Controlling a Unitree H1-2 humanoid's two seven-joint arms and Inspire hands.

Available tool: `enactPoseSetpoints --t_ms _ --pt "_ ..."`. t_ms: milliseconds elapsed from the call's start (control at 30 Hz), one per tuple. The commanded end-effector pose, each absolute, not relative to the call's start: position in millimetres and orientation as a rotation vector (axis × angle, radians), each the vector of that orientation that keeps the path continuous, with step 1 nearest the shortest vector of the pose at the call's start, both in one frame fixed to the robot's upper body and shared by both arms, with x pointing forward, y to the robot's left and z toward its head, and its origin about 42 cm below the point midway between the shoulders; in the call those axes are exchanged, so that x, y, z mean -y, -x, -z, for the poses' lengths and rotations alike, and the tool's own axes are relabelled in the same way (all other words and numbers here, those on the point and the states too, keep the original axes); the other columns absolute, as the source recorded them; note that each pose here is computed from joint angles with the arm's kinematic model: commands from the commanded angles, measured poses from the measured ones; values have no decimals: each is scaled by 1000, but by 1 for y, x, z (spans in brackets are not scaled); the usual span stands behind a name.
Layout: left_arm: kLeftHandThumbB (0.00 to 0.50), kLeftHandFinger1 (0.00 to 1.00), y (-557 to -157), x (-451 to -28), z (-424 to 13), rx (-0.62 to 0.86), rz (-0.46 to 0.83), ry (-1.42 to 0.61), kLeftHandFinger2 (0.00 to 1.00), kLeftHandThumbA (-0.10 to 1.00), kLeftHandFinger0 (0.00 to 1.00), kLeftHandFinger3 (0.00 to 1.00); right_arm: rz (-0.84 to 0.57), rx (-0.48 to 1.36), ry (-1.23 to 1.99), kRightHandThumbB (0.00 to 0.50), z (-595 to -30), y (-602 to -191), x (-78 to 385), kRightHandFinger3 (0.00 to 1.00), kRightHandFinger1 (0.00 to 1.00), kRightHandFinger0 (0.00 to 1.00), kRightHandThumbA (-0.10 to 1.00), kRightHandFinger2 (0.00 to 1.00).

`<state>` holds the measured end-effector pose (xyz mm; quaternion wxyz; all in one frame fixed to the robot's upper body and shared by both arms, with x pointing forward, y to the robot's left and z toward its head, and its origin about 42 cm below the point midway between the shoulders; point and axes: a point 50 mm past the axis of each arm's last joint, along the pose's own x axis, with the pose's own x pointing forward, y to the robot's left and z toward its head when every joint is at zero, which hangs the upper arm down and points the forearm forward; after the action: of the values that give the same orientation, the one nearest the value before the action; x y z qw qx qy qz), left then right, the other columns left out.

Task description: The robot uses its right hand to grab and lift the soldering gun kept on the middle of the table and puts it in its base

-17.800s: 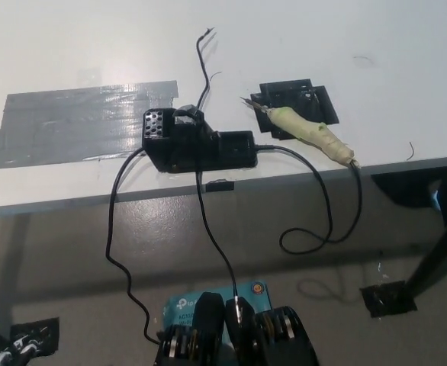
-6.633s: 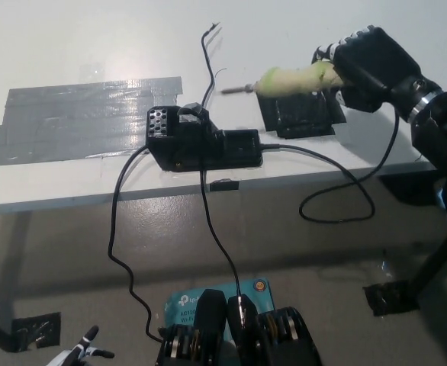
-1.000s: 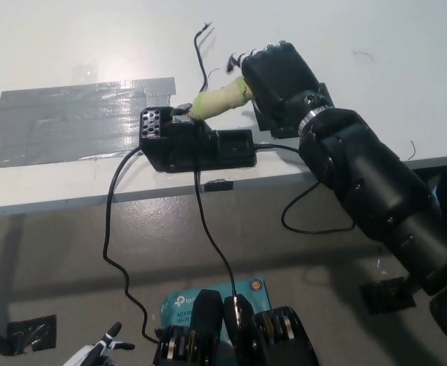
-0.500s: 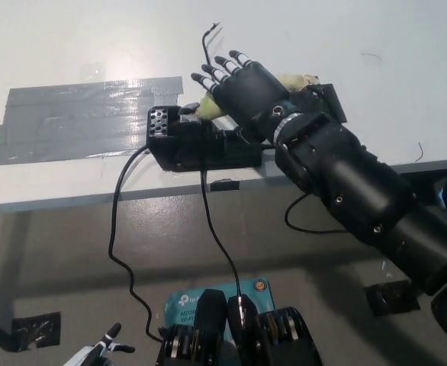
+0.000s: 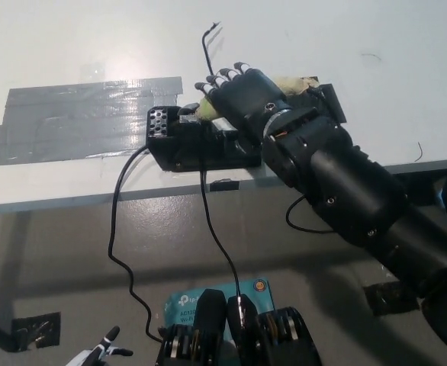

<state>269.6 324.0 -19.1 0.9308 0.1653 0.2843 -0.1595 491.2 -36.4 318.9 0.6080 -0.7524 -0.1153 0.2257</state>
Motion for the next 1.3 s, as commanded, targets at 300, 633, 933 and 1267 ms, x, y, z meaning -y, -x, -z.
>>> enactPoseSetpoints --t_ms 300,633,933,1267 --pt "500 0 -261 -341 25 -578 312 -329 272 1000 0 679 -495 546 1697 500 -428 -441 26 1000 1000 1000 855 1000" --pt "500 18 -247 -356 24 -584 280 -344 275 1000 0 676 -386 811 1555 500 -476 -321 140 1000 1000 1000 785 1000" --pt "500 20 -242 -366 24 -573 256 -302 289 1000 0 674 -119 516 1226 322 -379 -224 289 1000 1000 977 477 1000" --pt "500 0 -239 -375 29 -561 207 -269 327 1000 0 727 59 41 841 323 -253 -186 390 1000 1000 1000 436 1000"
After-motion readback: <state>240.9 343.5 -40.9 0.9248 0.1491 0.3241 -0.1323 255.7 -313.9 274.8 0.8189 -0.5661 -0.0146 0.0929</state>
